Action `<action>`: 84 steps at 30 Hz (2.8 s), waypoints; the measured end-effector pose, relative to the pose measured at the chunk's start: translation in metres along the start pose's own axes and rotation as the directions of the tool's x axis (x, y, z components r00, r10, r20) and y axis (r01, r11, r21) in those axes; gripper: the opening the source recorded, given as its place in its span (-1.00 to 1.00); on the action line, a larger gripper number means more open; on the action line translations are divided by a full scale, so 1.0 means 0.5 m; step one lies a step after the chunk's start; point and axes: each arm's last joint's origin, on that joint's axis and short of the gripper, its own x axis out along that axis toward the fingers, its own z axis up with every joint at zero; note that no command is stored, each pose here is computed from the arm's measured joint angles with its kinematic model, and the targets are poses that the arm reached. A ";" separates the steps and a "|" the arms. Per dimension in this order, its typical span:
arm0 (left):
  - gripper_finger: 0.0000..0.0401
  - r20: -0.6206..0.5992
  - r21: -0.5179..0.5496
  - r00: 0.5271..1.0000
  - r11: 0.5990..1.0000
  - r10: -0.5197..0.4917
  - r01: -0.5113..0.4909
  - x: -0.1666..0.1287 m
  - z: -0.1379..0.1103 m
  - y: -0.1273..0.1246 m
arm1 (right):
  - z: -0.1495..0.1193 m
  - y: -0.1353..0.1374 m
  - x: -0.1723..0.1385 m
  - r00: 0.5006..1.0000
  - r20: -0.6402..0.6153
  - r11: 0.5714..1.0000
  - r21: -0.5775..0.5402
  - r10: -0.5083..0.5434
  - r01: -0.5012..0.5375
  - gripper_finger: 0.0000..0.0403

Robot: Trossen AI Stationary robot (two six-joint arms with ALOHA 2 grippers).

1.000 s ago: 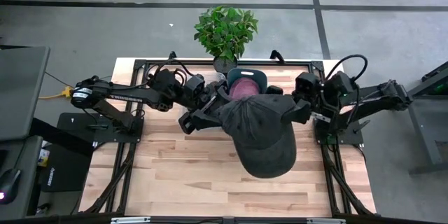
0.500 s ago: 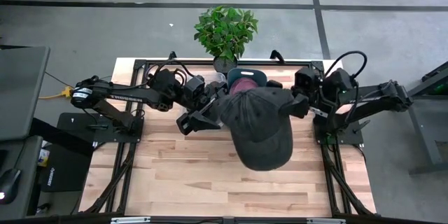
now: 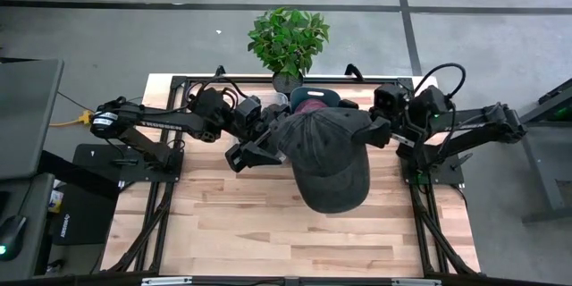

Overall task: Pick & Place hat
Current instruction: Put the black cap into the blue bin

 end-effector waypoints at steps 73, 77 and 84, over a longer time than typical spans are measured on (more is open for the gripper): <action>-1.00 0.045 -0.257 0.989 0.958 0.141 -0.125 -0.001 -0.001 0.010 | -0.004 -0.037 0.000 1.000 -0.028 1.000 0.026 -0.011 0.012 -0.21; -1.00 0.045 -0.258 0.989 0.958 0.141 -0.125 -0.001 -0.001 0.010 | -0.003 -0.037 -0.001 0.999 -0.054 0.999 0.042 0.008 -0.006 -0.02; -1.00 0.050 -0.258 0.987 0.957 0.151 -0.133 -0.001 0.000 0.010 | 0.013 -0.020 -0.018 0.991 -0.127 0.998 0.051 0.031 -0.024 0.05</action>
